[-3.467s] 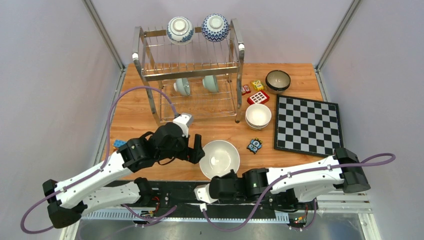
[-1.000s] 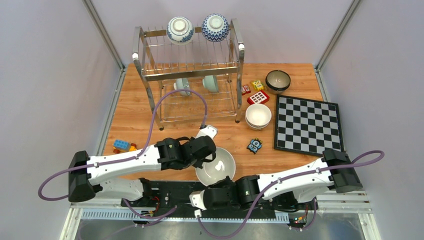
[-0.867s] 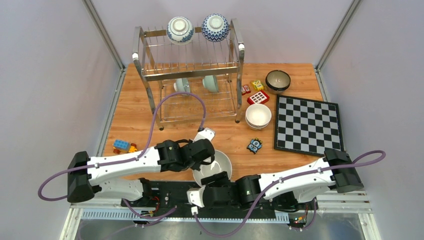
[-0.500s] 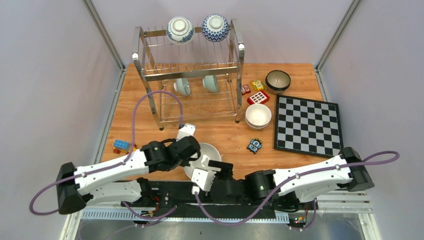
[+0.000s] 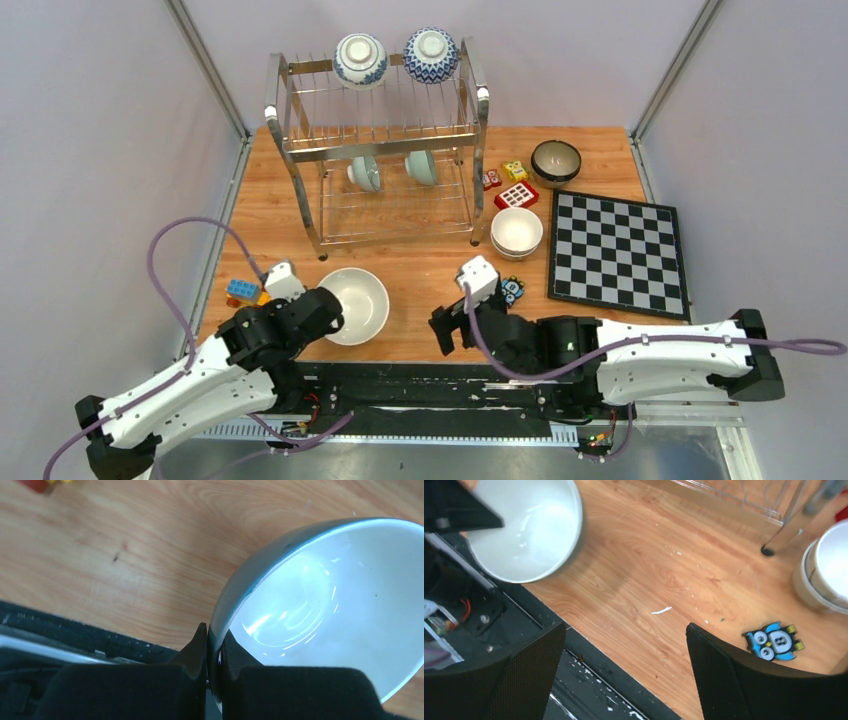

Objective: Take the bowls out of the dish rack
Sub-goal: Place the bowl at the center of the board.

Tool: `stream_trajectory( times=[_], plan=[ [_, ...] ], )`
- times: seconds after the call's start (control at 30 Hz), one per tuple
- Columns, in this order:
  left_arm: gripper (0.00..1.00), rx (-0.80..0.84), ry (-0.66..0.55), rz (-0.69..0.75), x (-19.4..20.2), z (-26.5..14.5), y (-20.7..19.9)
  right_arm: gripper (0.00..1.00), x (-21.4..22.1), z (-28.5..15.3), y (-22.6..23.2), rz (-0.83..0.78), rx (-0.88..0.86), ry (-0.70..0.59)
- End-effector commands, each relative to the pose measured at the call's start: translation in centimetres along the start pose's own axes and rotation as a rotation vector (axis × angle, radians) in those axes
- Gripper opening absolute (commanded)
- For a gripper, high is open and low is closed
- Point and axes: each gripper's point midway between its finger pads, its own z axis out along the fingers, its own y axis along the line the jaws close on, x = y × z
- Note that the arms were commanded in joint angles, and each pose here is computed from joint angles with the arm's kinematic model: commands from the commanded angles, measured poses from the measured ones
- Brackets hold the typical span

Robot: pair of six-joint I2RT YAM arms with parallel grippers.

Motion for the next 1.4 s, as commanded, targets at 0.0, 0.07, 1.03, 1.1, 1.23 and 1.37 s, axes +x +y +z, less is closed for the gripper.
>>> stream_trajectory(
  times=[0.0, 0.07, 1.03, 1.1, 1.23, 1.37],
  plan=[
    [0.00, -0.091, -0.148, -0.403, -2.3, -0.5, 3.2, 0.92, 1.5, 1.3, -0.3, 0.321, -0.097, 0.036],
    [0.00, -0.088, -0.168, -0.475, -2.4, -0.6, 4.0, 0.91, 1.4, 1.6, -0.1, 0.378, -0.139, 0.012],
    [0.00, -0.243, -0.104, -0.443, -2.2, 5.2, 4.7, 0.86, 4.8, 1.5, -0.7, 0.369, -0.122, 0.100],
    [0.00, -0.259, -0.089, -0.453, -1.6, 5.4, 5.2, 0.86, 5.1, 1.4, -0.8, 0.372, -0.120, 0.107],
    [0.00, -0.262, -0.082, -0.479, -1.1, 5.8, 5.6, 0.86, 5.3, 1.3, -1.0, 0.370, -0.115, 0.111],
    [0.00, -0.268, -0.062, -0.476, -0.6, 6.1, 5.6, 0.86, 5.4, 1.3, -1.3, 0.357, -0.102, 0.113]
  ],
)
